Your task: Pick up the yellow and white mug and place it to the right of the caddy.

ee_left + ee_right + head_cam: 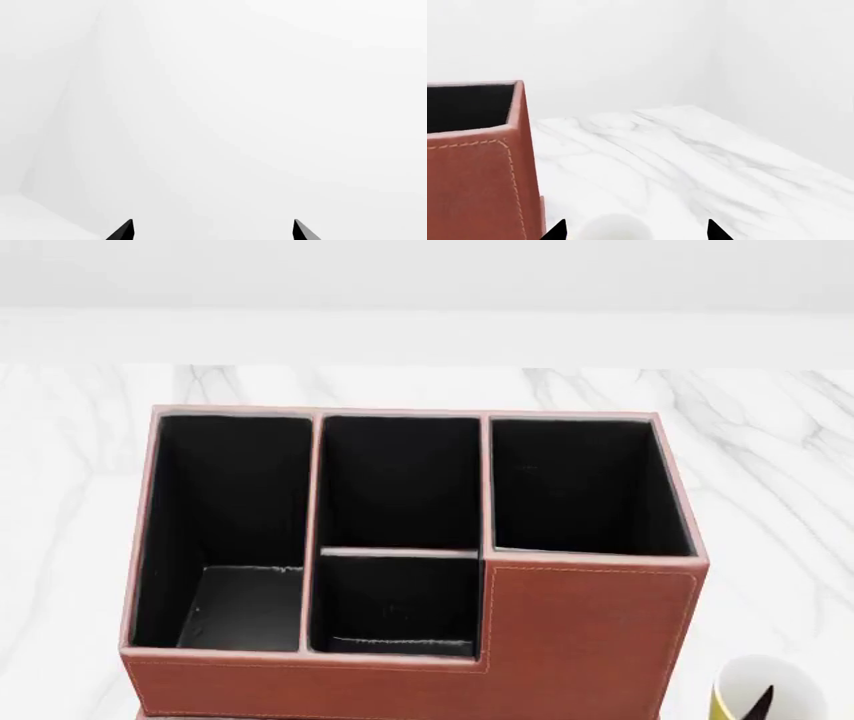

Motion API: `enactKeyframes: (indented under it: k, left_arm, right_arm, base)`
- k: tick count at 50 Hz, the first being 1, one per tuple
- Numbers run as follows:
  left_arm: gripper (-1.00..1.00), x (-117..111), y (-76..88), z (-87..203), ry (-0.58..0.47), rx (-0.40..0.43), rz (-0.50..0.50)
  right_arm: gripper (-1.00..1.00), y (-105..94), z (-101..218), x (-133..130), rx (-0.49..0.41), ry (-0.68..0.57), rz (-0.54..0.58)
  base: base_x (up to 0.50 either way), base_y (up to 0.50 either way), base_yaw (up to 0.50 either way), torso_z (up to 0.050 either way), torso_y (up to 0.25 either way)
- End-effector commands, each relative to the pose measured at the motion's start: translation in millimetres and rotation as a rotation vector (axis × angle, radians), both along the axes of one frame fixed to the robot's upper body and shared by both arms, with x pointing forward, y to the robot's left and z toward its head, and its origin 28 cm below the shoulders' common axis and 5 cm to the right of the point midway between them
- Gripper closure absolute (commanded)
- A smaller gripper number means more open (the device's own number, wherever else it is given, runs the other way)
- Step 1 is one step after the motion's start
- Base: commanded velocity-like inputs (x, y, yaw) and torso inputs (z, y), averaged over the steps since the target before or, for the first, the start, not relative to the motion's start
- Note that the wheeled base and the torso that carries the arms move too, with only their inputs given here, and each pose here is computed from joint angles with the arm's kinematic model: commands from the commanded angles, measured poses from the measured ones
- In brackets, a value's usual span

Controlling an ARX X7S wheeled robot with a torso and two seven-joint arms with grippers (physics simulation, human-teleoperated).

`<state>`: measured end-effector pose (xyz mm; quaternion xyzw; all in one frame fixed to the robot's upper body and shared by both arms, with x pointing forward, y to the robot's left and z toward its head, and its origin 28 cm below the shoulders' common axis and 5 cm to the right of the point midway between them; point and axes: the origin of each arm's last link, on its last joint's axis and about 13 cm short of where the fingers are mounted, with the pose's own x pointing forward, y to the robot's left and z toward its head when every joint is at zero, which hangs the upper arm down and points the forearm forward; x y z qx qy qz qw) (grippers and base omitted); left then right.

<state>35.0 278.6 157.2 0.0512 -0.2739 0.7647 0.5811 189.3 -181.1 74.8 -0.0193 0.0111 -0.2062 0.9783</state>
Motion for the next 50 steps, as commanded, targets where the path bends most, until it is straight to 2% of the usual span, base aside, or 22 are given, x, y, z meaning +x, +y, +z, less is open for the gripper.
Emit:
enactKeyframes:
  k: [1, 13, 28, 39, 50]
  left_arm:
    - [-1.0, -0.1, 0.3, 0.2, 0.0, 0.001, -0.001]
    - [-1.0, -0.1, 0.1, 0.1, 0.0, 0.0, -0.001]
    - [-1.0, 0.0, -0.1, 0.0, 0.0, -0.001, -0.001]
    - [-1.0, -0.2, 0.3, 0.2, -0.001, -0.001, -0.002]
    - [-1.0, -0.2, 0.3, 0.4, -0.004, 0.0, 0.001]
  right_arm:
    - [-1.0, 4.3, 30.5, -10.7, -0.024, -0.106, 0.013]
    - [-1.0, 7.5, 57.8, -22.9, -0.058, -0.192, 0.019]
    - [-1.0, 8.5, 73.8, -31.5, -0.088, -0.246, 0.016]
    - [-1.0, 19.0, 101.0, -47.4, -0.141, -0.337, 0.058]
    - [-1.0, 26.6, 113.6, -56.1, -0.169, -0.387, 0.091]
  base:
    - [0.0, 0.0, 0.0, 0.0, 0.0]
    - [0.0, 0.0, 0.0, 0.0, 0.0]
    - [0.0, 0.0, 0.0, 0.0, 0.0]
    - [0.0, 0.0, 0.0, 0.0, 0.0]
    - [0.0, 0.0, 0.0, 0.0, 0.0]
